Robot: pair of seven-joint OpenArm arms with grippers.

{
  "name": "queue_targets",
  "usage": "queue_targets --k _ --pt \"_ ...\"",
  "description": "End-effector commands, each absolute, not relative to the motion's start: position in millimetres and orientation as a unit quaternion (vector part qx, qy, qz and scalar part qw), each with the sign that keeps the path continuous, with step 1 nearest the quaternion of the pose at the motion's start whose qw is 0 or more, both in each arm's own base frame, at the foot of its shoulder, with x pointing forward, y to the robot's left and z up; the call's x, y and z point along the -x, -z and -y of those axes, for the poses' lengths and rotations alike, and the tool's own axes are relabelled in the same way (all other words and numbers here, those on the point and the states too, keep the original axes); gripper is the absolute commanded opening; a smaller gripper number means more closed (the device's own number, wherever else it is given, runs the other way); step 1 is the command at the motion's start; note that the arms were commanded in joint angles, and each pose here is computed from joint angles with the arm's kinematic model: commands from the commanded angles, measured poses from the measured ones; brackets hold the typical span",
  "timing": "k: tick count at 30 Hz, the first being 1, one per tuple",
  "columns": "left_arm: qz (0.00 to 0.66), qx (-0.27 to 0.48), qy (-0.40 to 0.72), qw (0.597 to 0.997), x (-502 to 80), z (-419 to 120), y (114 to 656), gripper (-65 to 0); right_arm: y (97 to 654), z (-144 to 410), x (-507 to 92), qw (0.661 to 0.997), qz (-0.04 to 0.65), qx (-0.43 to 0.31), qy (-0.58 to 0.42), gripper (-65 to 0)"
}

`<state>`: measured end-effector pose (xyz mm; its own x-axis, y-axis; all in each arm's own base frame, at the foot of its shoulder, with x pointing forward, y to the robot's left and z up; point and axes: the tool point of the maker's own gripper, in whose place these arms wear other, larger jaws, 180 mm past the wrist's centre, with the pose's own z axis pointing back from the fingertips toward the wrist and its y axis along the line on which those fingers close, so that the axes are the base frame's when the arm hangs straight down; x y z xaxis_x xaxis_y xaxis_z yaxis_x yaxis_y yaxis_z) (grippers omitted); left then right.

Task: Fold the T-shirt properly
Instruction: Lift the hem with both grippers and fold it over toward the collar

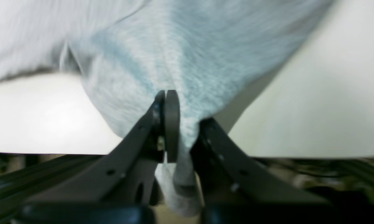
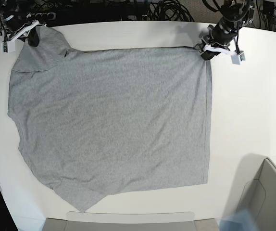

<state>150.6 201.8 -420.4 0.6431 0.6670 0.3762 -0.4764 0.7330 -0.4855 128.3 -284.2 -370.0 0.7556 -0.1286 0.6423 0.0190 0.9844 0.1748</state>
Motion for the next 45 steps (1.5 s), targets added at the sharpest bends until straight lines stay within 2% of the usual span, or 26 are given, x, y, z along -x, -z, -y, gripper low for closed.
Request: queue_targets --k 1,11,20,27,36,45 --pt "0.293 0.166 -0.319 0.886 -155.1 -211.7 409.8 -65.0 357.8 289.4 -129.5 0.929 0.362 -0.068 0.035 -65.0" --pt "0.318 0.134 -0.326 0.88 -141.5 -240.0 382.9 -65.0 331.6 292.7 -122.0 0.928 0.37 -0.032 0.004 -65.0" --pt "0.338 0.135 -0.321 0.874 -150.4 -242.3 369.2 -65.0 312.8 290.4 -143.5 0.916 0.401 -0.017 -0.018 -65.0" --pt "0.347 0.178 -0.301 0.87 -191.3 -228.1 355.7 -65.0 303.7 307.5 -173.4 0.911 0.408 0.046 -0.042 -65.0" --pt "0.355 0.185 -0.311 0.862 -219.6 -235.4 360.7 -65.0 310.1 282.2 -216.9 0.908 0.402 0.061 -0.104 -65.0" --pt "0.363 0.189 -0.331 0.85 -250.6 -248.8 368.2 -65.0 301.1 252.9 -267.3 0.892 0.41 0.086 -0.171 -65.0"
